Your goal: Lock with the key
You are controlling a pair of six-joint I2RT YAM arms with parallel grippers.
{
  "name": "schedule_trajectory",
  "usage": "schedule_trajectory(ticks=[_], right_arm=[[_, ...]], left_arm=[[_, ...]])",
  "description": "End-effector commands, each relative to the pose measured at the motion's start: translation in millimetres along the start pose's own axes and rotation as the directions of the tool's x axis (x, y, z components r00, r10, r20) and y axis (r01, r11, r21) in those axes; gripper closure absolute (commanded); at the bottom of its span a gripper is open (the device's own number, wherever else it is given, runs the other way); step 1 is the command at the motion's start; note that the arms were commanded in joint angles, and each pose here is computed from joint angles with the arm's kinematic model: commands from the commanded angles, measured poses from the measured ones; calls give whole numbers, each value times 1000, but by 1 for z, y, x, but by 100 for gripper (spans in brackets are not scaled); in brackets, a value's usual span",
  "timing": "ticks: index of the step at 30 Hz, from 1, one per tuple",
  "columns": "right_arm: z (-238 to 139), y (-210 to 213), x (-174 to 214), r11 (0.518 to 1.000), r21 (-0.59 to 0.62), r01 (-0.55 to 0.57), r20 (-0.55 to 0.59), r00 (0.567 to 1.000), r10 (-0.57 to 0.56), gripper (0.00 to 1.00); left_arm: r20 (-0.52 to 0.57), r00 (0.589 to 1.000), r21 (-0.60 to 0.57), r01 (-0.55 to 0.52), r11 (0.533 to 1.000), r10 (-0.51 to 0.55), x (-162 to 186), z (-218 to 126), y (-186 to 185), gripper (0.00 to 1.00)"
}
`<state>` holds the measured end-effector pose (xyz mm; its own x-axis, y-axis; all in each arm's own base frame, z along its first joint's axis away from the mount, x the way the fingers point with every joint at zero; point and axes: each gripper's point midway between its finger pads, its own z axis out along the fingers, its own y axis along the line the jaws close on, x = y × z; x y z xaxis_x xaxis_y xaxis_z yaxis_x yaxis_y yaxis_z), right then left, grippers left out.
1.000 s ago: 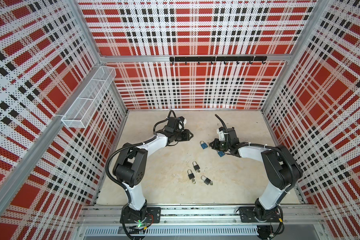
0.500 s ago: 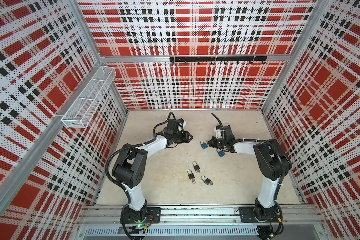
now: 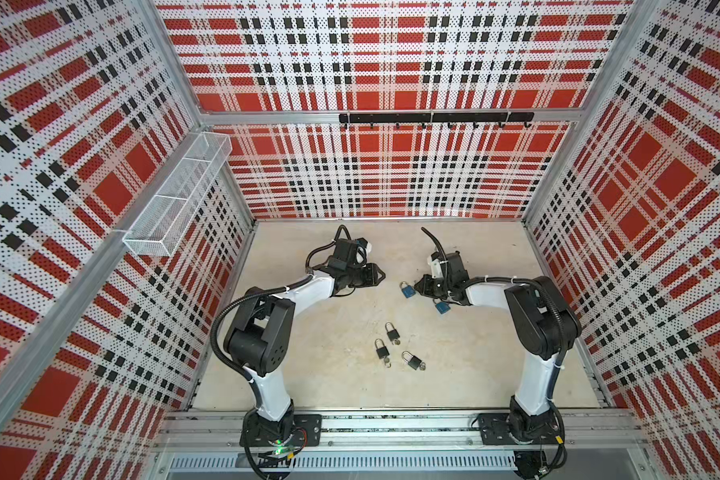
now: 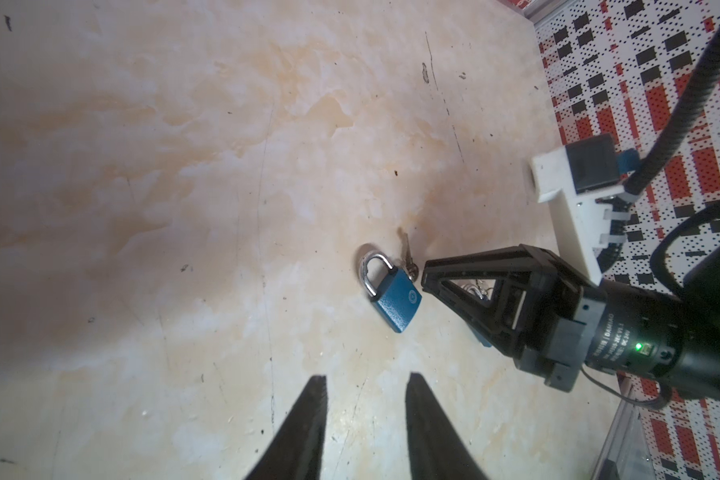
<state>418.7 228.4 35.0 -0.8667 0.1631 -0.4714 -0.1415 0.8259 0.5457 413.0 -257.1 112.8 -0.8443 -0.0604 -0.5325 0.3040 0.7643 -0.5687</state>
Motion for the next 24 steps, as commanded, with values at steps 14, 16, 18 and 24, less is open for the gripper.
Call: schedule_trajectory(ticks=[14, 16, 18, 24], right_arm=[[-54, 23, 2, 996, 2, 84, 59, 995, -84, 80], [-64, 25, 18, 995, 10, 103, 38, 994, -103, 79], [-75, 27, 38, 988, 36, 148, 3, 989, -148, 80], [-105, 48, 103, 942, 40, 332, -80, 941, -328, 79]], left_arm=[[60, 997, 29, -41, 999, 39, -7, -23, -27, 64], [57, 997, 9, -57, 998, 57, -3, -27, -30, 64], [43, 995, -24, -86, 996, 87, 3, -32, -33, 64], [2, 993, -45, -116, 992, 116, 25, -52, -42, 64]])
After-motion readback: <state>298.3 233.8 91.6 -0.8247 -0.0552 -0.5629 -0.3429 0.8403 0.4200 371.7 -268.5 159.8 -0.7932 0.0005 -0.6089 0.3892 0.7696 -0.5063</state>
